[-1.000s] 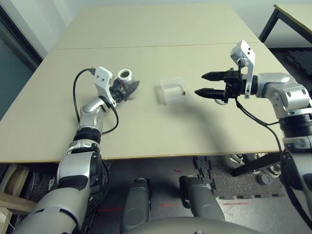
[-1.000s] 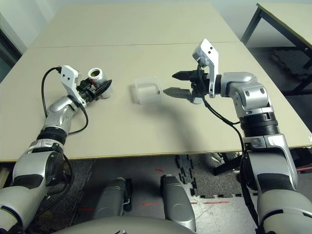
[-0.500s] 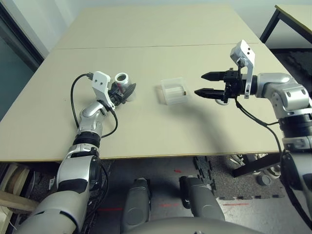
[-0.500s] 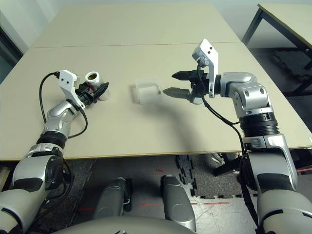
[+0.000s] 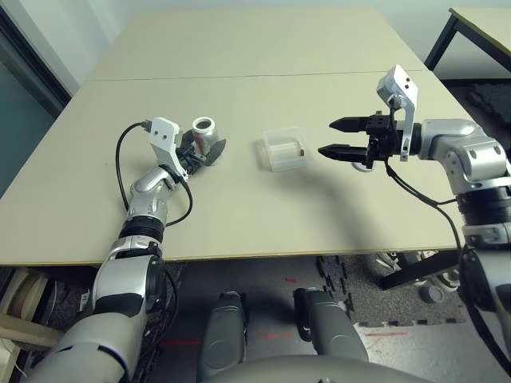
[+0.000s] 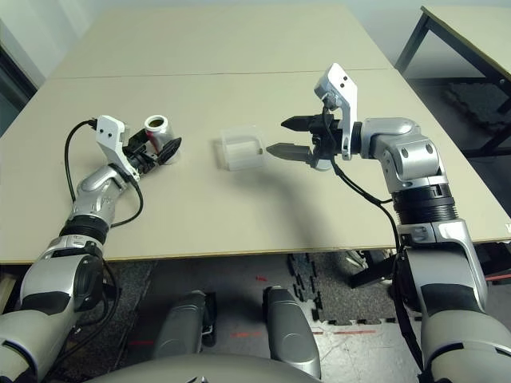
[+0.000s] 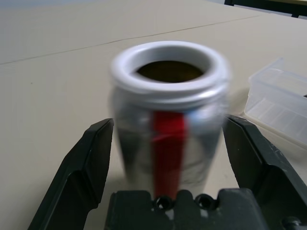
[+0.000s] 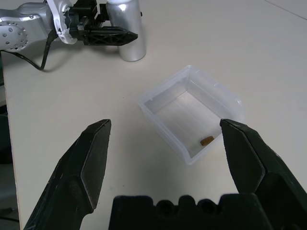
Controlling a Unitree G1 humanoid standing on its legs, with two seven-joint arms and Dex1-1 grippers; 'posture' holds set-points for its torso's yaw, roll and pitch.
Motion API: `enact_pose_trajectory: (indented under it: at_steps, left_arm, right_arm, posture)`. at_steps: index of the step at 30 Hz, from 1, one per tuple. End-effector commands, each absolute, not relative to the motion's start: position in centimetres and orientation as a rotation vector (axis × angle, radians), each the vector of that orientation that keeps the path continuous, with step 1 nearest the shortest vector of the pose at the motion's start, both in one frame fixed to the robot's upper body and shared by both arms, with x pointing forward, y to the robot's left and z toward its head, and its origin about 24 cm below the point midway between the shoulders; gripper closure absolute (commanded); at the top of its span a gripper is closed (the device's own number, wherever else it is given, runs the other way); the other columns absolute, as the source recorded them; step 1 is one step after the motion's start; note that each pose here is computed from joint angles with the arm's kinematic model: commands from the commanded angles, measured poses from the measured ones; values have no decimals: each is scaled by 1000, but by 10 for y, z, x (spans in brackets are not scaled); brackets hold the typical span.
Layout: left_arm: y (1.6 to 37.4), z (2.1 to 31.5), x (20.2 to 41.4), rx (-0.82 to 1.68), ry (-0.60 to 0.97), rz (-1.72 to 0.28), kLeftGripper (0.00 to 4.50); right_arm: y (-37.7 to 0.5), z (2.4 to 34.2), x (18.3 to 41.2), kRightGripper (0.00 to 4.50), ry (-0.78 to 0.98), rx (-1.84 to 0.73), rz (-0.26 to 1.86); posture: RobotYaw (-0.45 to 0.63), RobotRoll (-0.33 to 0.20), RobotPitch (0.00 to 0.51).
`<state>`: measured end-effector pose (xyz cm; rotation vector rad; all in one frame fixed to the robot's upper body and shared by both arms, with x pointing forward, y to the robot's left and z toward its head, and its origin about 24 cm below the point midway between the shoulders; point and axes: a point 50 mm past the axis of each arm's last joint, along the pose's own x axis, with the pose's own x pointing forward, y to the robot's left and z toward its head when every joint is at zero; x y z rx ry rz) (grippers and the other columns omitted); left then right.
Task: Pour the medicine from the bottle into the box.
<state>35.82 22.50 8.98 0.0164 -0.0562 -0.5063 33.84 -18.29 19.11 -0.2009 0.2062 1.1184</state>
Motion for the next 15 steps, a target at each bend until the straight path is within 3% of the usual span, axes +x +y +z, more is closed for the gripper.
enact_pose_trajectory:
  at_steps: [1,15]
  left_arm:
    - [231,85,351,10,-45,-508,41]
    - [248,86,324,37,-29,-526,41]
  right_arm:
    - [-181,191,338,0,202,-201,1124]
    - [-180,184,339,0,212,-198,1122]
  posture:
    - [-81,0,112]
    - [-61,0,102]
